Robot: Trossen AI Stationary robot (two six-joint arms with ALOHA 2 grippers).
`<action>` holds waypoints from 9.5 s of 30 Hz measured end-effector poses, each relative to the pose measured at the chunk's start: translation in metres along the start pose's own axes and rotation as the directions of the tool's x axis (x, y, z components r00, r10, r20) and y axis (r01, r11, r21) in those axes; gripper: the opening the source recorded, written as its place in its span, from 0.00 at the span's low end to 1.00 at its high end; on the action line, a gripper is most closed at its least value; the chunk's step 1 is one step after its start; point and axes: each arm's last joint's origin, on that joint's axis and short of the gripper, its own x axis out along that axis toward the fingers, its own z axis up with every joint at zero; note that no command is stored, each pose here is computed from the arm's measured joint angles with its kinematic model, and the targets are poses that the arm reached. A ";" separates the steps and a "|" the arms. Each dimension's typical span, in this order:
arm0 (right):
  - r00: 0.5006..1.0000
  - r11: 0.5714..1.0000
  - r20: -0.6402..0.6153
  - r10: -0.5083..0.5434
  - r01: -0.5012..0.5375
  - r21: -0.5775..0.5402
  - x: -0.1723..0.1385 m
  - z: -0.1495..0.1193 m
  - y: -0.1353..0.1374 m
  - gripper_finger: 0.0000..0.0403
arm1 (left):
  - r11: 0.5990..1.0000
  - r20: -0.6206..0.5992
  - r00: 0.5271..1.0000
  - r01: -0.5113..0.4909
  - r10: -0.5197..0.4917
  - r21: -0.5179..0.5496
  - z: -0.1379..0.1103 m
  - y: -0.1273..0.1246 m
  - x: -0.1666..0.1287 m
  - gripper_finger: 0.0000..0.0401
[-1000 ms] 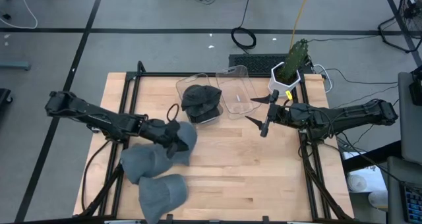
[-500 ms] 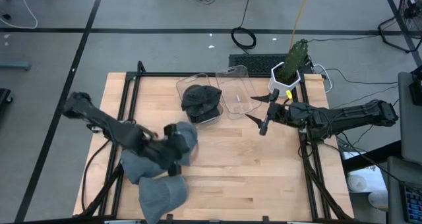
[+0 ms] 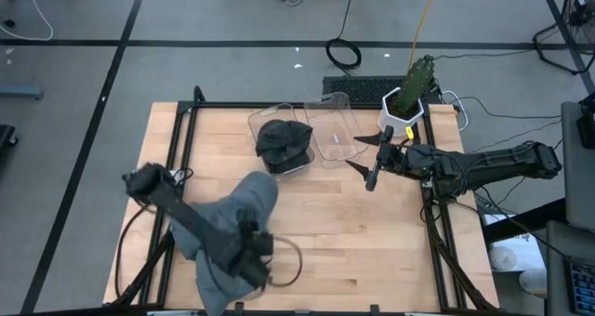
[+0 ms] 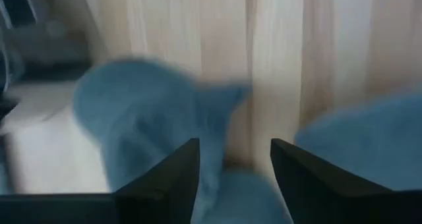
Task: Pick & Place hat
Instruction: Put the top gray cap into the right transparent bin
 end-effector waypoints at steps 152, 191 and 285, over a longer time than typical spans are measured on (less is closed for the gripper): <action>0.968 0.784 0.214 0.132 0.030 -0.621 0.067 -0.012 0.039 0.82 | 0.724 0.495 0.533 -0.566 0.686 -0.393 0.029 0.132 -0.115 0.00; 0.880 0.873 0.397 0.261 -0.040 -0.486 0.063 -0.009 0.077 0.63 | 0.741 0.533 0.521 -0.538 0.667 -0.401 0.032 0.150 -0.131 0.00; 0.916 0.681 0.377 -0.135 0.362 -0.637 0.016 0.017 0.087 0.00 | 0.788 0.614 0.493 -0.374 0.616 -0.490 0.026 0.156 -0.153 0.83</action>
